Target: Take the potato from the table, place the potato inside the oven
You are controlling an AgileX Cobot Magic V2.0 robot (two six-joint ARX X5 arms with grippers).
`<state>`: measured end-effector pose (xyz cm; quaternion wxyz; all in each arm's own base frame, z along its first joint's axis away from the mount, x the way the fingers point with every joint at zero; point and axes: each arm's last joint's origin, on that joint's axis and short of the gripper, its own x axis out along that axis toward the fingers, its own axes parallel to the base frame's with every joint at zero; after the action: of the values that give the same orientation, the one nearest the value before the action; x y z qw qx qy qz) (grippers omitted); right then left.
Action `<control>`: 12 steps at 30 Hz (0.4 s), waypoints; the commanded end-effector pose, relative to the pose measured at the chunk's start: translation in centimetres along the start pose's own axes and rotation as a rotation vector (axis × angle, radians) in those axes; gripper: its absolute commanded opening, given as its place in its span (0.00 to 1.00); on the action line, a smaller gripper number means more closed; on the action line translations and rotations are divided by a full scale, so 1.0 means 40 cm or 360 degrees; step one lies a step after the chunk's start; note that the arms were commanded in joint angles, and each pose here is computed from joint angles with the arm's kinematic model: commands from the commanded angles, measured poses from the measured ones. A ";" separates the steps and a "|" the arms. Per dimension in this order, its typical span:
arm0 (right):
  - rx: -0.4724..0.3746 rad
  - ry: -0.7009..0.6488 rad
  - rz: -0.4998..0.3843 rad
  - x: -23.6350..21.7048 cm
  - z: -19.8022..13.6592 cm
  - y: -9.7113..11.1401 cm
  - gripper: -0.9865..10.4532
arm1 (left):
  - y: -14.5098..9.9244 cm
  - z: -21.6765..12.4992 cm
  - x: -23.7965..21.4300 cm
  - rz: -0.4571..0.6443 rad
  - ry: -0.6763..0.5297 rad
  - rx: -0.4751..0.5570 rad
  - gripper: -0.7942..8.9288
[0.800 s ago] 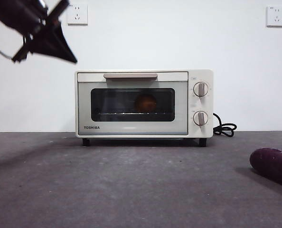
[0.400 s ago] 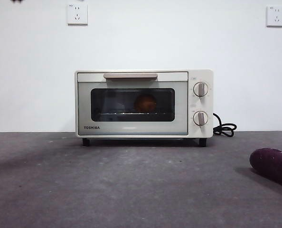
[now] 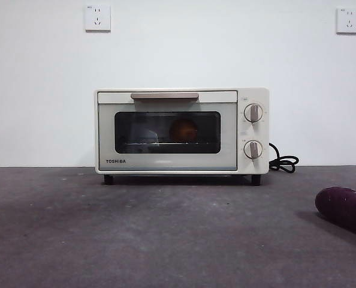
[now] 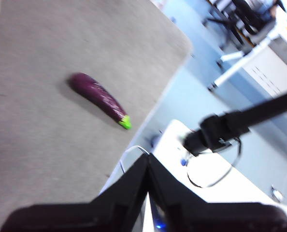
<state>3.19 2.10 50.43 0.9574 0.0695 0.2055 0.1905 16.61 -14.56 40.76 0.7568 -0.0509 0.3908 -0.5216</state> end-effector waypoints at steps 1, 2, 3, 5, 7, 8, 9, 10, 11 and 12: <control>-0.0013 0.0036 -0.0017 0.004 -0.006 -0.001 0.09 | -0.012 0.000 0.007 -0.0029 0.0001 0.0028 0.08; -0.0013 0.0036 -0.0017 0.004 -0.006 -0.001 0.09 | -0.013 0.001 0.008 -0.0032 0.0001 0.0032 0.08; -0.0013 0.0036 -0.0017 0.004 -0.006 -0.001 0.09 | -0.013 0.001 0.009 -0.0033 0.0002 0.0033 0.08; -0.0013 0.0036 -0.0017 0.004 -0.006 -0.001 0.09 | -0.013 0.001 0.009 -0.0032 0.0003 0.0032 0.08; -0.0013 0.0036 -0.0017 0.004 -0.006 -0.001 0.09 | -0.013 0.001 0.009 -0.0032 0.0003 0.0032 0.08; -0.0013 0.0036 -0.0017 0.004 -0.006 -0.001 0.09 | -0.012 0.001 0.009 -0.0027 0.0001 0.0031 0.08; -0.0013 0.0036 -0.0017 0.004 -0.006 -0.001 0.09 | -0.009 0.002 0.008 -0.0005 -0.0007 0.0035 0.08; -0.0013 0.0036 -0.0017 0.004 -0.006 -0.001 0.09 | -0.005 0.003 0.006 0.0027 -0.0015 0.0046 0.08; -0.0013 0.0036 -0.0017 0.004 -0.006 -0.001 0.09 | 0.000 0.004 0.003 0.0065 -0.0024 0.0070 0.08; -0.0013 0.0037 -0.0017 0.004 -0.006 0.000 0.09 | 0.009 0.005 -0.001 0.0137 -0.0039 0.0125 0.08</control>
<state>3.20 2.11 50.43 0.9574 0.0694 0.2056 0.1904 16.66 -14.67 40.76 0.7722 -0.0344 0.3811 -0.5073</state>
